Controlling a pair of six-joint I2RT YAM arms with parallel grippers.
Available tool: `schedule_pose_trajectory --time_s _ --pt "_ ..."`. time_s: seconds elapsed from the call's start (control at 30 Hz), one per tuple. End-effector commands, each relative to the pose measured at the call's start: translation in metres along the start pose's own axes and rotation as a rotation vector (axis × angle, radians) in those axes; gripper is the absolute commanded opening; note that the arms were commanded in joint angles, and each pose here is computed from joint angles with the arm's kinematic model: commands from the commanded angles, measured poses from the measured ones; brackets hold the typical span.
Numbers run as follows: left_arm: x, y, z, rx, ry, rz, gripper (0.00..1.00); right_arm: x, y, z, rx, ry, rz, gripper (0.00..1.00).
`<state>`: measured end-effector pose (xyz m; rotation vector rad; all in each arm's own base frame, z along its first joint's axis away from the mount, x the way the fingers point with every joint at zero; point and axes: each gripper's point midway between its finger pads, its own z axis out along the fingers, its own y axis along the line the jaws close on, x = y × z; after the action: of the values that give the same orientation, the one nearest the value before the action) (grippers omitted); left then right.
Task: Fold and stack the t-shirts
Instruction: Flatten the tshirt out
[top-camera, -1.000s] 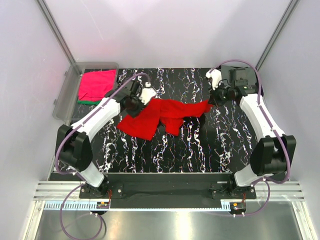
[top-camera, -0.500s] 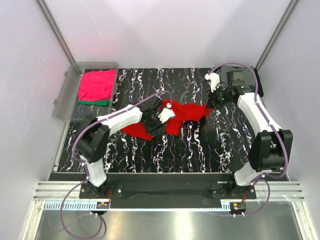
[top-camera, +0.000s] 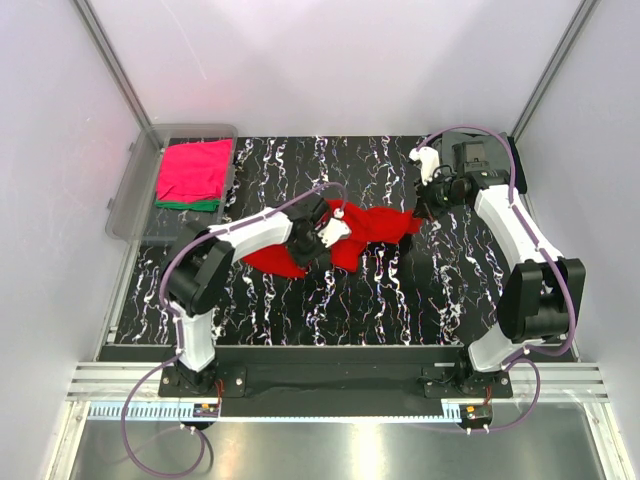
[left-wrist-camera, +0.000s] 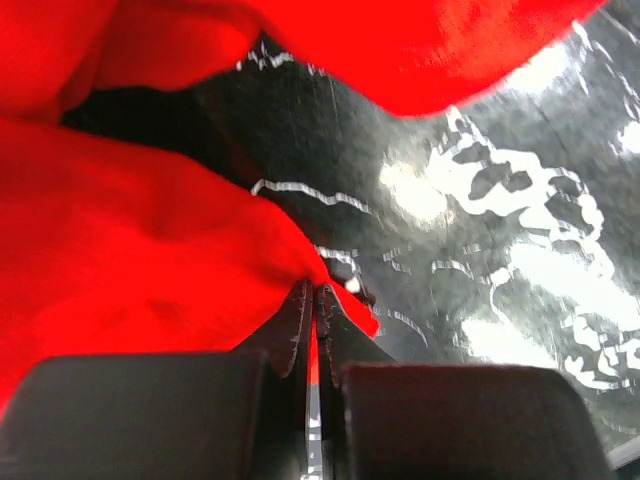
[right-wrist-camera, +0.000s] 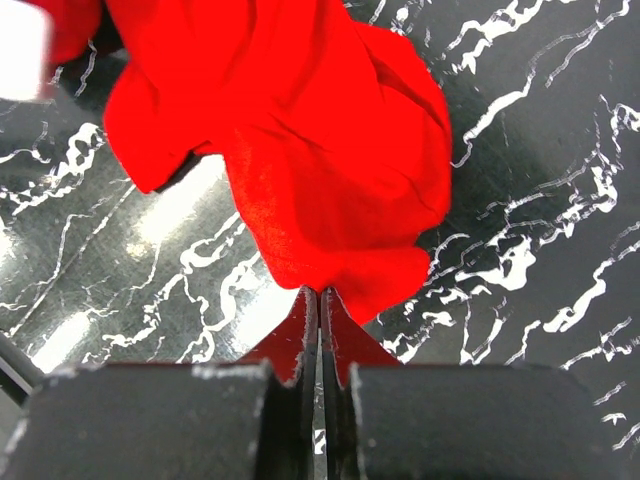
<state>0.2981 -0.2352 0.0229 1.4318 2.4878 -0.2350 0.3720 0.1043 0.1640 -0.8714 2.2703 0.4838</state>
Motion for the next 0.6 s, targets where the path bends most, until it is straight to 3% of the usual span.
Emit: schedule_pose_trajectory --time_s 0.0,0.03,0.23,0.37,0.57 --pt "-0.023 0.007 -0.061 -0.069 -0.140 0.058 0.00 -0.020 -0.014 -0.013 0.079 -0.041 -0.018 0.00" --pt "-0.032 0.008 -0.092 -0.105 -0.217 0.071 0.00 -0.023 -0.018 -0.019 0.106 -0.057 0.000 0.00" --pt "-0.031 0.005 -0.201 -0.263 -0.425 0.204 0.00 -0.051 -0.005 -0.072 0.190 -0.185 -0.020 0.00" --pt "-0.015 -0.003 -0.245 -0.323 -0.471 0.238 0.00 -0.058 0.029 -0.125 0.214 -0.260 -0.036 0.00" --pt "-0.007 -0.004 -0.296 -0.423 -0.574 0.216 0.00 -0.080 0.049 -0.217 0.440 -0.465 -0.137 0.00"
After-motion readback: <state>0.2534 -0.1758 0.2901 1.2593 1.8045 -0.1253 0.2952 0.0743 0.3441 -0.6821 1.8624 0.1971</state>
